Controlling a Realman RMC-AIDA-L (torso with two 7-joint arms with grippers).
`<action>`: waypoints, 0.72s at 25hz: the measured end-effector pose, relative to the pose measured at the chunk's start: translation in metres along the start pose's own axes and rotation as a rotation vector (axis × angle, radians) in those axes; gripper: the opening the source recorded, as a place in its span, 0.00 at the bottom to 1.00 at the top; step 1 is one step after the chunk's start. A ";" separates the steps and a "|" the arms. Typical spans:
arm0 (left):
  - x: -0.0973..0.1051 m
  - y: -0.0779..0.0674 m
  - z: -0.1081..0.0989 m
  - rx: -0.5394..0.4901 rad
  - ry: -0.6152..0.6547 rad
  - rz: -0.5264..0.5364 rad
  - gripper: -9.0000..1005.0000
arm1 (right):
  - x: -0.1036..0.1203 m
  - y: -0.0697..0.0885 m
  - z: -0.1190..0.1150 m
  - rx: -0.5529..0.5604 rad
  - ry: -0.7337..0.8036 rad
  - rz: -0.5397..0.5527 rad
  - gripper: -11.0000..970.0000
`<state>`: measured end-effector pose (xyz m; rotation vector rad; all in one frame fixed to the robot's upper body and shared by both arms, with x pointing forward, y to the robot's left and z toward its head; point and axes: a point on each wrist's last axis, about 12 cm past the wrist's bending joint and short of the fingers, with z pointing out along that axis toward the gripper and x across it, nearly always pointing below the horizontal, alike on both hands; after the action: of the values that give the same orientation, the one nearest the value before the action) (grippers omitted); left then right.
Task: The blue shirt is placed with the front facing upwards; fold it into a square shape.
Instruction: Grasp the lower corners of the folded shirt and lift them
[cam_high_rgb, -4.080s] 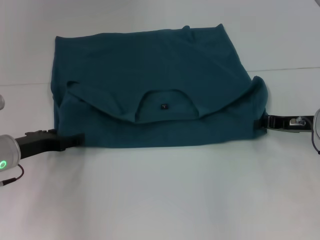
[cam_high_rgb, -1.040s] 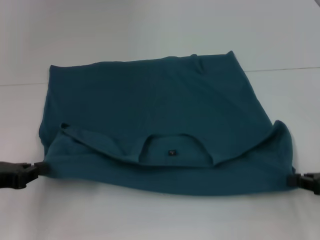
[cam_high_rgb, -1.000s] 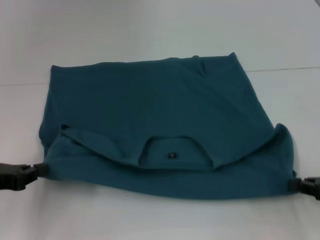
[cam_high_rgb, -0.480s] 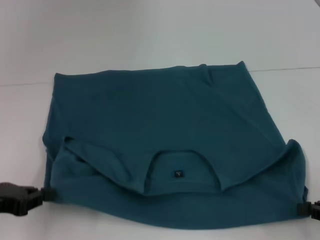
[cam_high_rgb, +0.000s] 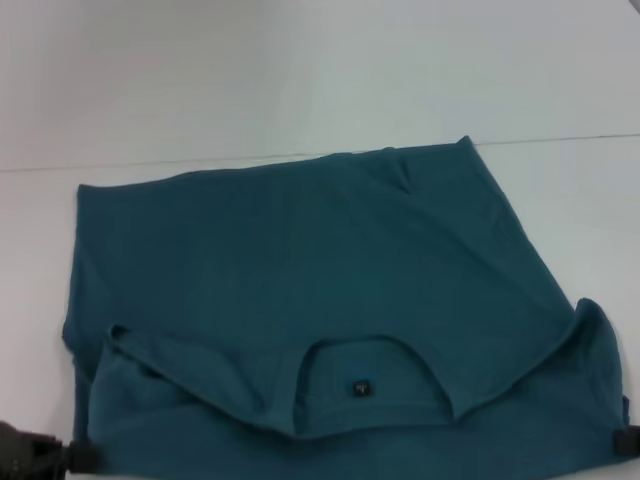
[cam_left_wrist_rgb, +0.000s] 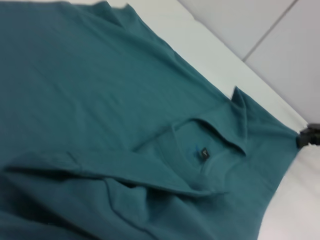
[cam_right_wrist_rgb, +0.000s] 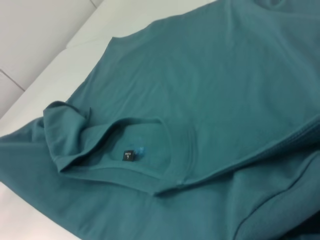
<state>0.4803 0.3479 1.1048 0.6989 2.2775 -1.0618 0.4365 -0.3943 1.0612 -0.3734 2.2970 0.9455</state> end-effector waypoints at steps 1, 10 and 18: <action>0.002 -0.001 -0.002 0.004 0.011 -0.004 0.01 | 0.002 0.001 -0.001 -0.004 -0.002 0.000 0.07; 0.007 -0.001 -0.007 -0.005 0.027 -0.017 0.01 | 0.019 0.005 -0.013 -0.007 -0.025 0.006 0.07; 0.003 0.000 -0.006 -0.004 0.032 -0.007 0.01 | 0.035 0.011 -0.017 -0.022 -0.026 0.016 0.07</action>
<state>0.4761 0.3538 1.1063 0.7123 2.3103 -1.0560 0.3972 -0.3994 1.0535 -0.3510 2.2707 0.9786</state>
